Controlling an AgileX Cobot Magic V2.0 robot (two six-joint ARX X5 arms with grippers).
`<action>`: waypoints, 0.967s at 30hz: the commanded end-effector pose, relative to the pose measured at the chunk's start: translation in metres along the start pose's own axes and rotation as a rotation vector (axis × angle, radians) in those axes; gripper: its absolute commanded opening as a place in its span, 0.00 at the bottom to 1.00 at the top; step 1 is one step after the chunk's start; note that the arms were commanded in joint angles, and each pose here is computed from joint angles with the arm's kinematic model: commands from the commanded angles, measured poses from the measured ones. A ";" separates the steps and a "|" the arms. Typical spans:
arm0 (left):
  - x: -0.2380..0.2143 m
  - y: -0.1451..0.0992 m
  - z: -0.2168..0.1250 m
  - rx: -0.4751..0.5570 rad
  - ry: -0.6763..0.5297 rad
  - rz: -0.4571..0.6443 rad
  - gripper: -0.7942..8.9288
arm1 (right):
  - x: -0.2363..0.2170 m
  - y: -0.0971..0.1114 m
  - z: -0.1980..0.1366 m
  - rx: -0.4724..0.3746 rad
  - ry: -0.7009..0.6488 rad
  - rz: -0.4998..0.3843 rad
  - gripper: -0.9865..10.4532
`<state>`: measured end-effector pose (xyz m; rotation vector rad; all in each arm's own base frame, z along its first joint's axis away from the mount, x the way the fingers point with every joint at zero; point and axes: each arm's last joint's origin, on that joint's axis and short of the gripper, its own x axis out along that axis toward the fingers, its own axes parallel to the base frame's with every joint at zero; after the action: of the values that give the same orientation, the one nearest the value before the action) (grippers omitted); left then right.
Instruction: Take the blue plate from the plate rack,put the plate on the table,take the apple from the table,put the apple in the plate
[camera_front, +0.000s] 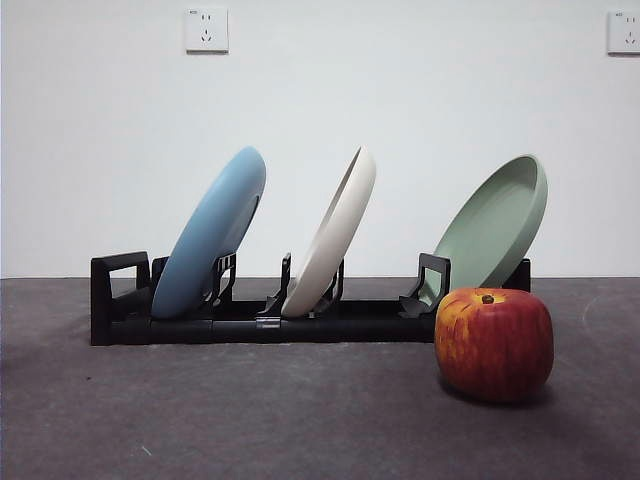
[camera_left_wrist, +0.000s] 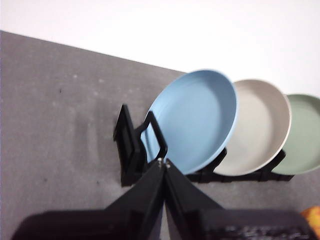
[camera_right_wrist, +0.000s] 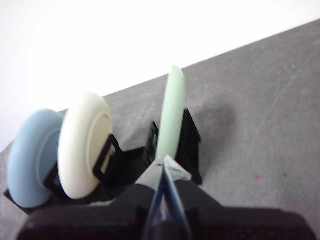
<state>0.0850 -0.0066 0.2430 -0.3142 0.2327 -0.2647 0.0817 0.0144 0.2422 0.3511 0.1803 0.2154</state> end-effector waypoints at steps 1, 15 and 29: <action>0.003 -0.005 0.018 -0.005 0.019 -0.017 0.07 | -0.004 0.009 0.022 0.002 -0.013 0.007 0.08; 0.061 -0.012 0.086 0.003 0.293 -0.241 0.09 | 0.024 0.040 0.092 -0.161 0.323 0.186 0.09; 0.145 -0.044 0.111 0.043 0.475 -0.307 0.42 | 0.069 0.036 0.091 -0.100 0.512 0.194 0.34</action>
<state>0.2392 -0.0576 0.3351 -0.2601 0.6481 -0.6465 0.1618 0.0343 0.3270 0.2167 0.6524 0.4945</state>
